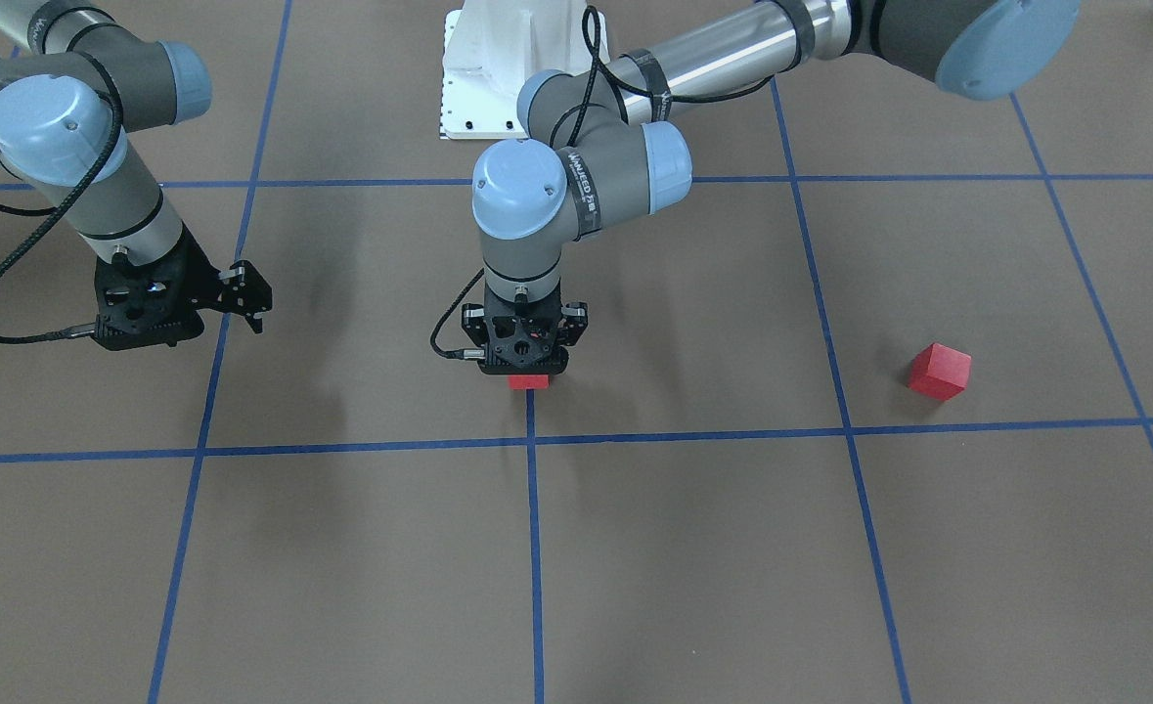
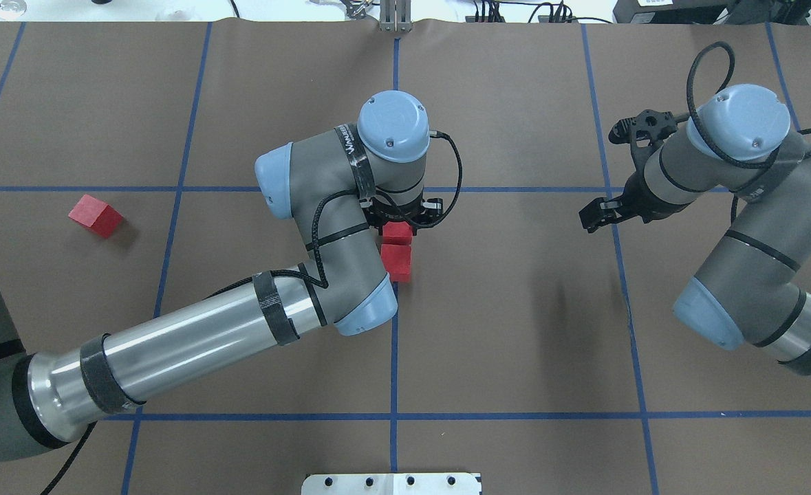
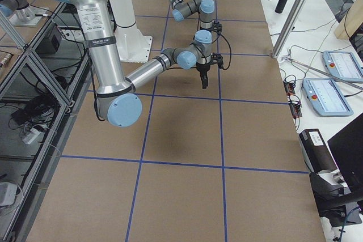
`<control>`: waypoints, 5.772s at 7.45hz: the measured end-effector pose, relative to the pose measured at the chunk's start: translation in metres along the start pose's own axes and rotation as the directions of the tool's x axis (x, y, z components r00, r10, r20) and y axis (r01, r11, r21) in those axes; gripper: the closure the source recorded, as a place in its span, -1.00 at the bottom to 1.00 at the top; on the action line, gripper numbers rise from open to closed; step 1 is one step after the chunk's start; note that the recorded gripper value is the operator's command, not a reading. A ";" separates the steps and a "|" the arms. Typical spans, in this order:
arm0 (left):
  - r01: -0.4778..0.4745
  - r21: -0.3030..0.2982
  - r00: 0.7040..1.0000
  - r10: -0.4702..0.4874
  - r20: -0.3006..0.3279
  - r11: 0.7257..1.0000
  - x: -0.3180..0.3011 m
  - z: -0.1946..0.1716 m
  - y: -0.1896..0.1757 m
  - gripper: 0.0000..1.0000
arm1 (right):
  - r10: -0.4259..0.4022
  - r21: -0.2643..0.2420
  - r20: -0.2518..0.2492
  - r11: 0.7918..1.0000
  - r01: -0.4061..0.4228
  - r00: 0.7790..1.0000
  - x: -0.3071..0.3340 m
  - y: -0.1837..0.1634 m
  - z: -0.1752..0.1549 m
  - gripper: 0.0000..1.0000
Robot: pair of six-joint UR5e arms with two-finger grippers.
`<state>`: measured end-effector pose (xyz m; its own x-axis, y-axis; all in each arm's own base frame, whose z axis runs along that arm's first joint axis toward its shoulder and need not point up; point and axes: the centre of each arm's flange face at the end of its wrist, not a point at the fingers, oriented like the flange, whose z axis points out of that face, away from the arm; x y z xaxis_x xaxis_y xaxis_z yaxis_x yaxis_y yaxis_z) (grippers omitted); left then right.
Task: Form red blocks into L shape at center
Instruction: 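Place the red cube beside the center cube, farther from the robot, then open the left gripper and move it toward the far red cube, then lower the left gripper onto the far red cube and grasp it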
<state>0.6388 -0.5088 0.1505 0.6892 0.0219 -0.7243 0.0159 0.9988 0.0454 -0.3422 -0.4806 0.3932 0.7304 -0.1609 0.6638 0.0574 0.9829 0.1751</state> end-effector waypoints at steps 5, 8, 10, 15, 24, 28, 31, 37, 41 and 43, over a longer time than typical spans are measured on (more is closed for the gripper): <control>-0.006 -0.008 1.000 0.006 0.002 1.000 0.002 0.005 0.006 1.00 | 0.001 0.001 0.001 1.000 -0.001 1.000 -0.001 0.000 0.000 -0.99; -0.005 -0.009 1.000 0.005 0.004 1.000 0.001 0.006 0.006 1.00 | 0.001 0.001 0.001 1.000 -0.001 1.000 -0.001 0.000 0.000 -0.99; -0.005 -0.009 1.000 0.005 0.003 1.000 0.002 0.005 0.007 1.00 | 0.001 0.001 0.001 1.000 -0.001 1.000 -0.001 0.000 0.000 -0.99; -0.005 -0.009 1.000 0.005 0.002 1.000 0.002 0.005 0.007 0.63 | 0.001 0.003 0.003 1.000 -0.001 1.000 -0.003 -0.001 -0.001 -0.99; 0.000 -0.006 1.000 0.000 -0.009 1.000 0.004 0.001 0.011 -0.99 | -0.006 0.005 0.008 1.000 0.006 1.000 -0.005 -0.002 -0.002 -0.99; 0.005 0.044 0.999 -0.003 -0.053 0.999 -0.046 -0.043 0.007 -0.99 | -0.004 0.012 0.008 1.000 0.003 1.000 -0.001 -0.005 -0.006 -0.99; -0.059 0.086 0.997 0.062 -0.038 0.995 -0.201 -0.059 0.030 -0.99 | 0.001 0.016 0.008 1.000 -0.001 1.000 0.000 -0.007 -0.008 -0.99; -0.429 0.011 0.898 0.426 0.114 0.903 -0.482 -0.078 -0.034 -0.99 | 0.003 0.022 0.016 1.000 -0.003 1.000 -0.003 -0.007 -0.011 -0.99; -0.567 -0.071 0.821 0.570 0.033 0.821 -0.526 -0.034 -0.032 -0.99 | -0.002 0.024 0.019 1.000 0.001 1.000 -0.006 -0.009 -0.011 -0.99; -0.566 -0.091 0.822 0.570 0.015 0.819 -0.531 -0.019 -0.035 -0.98 | -0.003 0.026 0.021 1.000 0.003 1.000 -0.008 -0.010 -0.012 -0.99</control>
<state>0.2580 -0.5550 0.5205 0.5861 0.5866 -0.5590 -0.4435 0.8096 0.3845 -0.3406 -0.4878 0.3777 0.7158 -0.1658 0.6784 0.0417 0.9798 0.1955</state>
